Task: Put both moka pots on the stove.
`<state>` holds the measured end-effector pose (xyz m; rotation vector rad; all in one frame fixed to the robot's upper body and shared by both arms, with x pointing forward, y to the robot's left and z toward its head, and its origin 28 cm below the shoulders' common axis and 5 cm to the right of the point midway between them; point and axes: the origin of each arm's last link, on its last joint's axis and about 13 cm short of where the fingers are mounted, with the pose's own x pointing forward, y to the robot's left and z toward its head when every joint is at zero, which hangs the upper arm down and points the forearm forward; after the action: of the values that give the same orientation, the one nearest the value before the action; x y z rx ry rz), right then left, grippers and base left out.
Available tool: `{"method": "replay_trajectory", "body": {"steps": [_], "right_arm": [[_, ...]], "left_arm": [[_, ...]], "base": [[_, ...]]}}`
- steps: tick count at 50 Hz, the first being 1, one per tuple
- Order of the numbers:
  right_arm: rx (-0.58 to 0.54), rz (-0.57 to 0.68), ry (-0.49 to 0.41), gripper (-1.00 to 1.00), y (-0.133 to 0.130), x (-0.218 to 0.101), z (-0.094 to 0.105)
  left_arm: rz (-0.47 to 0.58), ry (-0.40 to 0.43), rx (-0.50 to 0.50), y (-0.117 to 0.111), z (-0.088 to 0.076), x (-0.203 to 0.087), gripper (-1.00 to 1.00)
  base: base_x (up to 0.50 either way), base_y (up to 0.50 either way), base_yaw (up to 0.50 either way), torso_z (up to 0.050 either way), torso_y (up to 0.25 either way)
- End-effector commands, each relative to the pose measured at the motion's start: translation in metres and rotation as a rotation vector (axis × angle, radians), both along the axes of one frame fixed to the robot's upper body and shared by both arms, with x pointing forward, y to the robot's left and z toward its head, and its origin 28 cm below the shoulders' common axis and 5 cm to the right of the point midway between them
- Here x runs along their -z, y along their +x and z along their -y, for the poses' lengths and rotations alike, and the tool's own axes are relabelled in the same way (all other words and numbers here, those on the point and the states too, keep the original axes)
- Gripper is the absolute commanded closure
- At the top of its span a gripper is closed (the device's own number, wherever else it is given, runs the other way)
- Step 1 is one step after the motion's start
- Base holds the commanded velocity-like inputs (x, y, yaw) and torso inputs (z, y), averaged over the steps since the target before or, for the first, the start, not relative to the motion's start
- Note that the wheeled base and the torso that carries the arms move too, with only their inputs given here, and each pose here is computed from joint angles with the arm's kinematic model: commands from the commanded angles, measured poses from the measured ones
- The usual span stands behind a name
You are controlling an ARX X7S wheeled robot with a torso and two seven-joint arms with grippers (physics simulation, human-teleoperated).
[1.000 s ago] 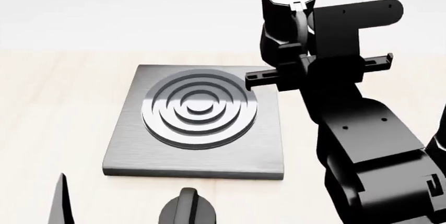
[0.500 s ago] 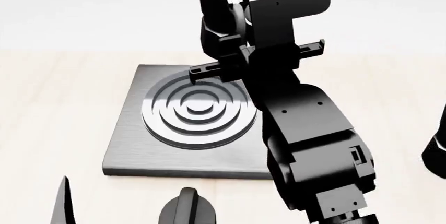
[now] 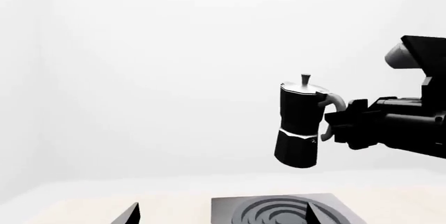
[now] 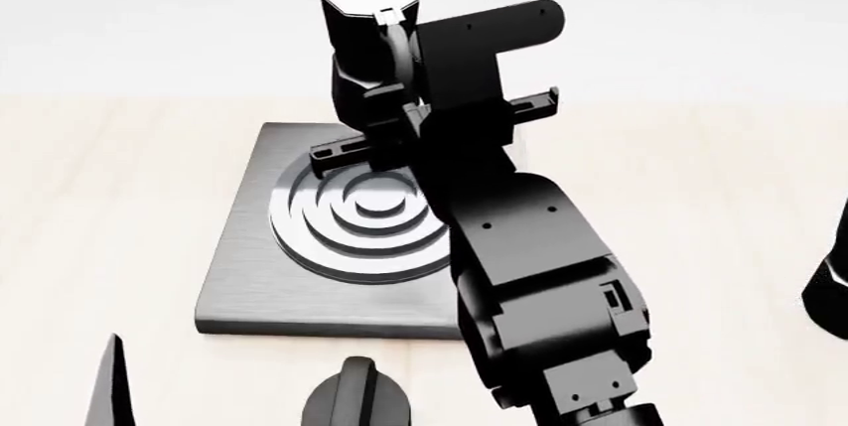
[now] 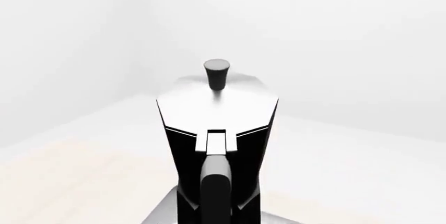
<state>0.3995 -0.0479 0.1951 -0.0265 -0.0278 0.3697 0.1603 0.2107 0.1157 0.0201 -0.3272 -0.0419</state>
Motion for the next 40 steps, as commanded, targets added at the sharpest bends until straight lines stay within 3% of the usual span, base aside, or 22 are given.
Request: {"method": "replay_trajectory", "body": {"steps": [1, 40], "right_arm": [[-0.019, 0.036, -0.007, 1.0, 0.0008, -0.0036, -0.0072], [-0.034, 0.023, -0.015, 1.0, -0.0015, 0.0048, -0.0125]], "left_arm": [[0.006, 0.008, 0.013, -0.0002, -0.0002, 0.0006, -1.0], [0.012, 0.012, 0.009, -0.0008, 0.0006, 0.0011, -1.0]], "base": [[0.0, 0.0, 0.0, 0.0, 0.0], [0.0, 0.0, 0.0, 0.0, -0.098]]}}
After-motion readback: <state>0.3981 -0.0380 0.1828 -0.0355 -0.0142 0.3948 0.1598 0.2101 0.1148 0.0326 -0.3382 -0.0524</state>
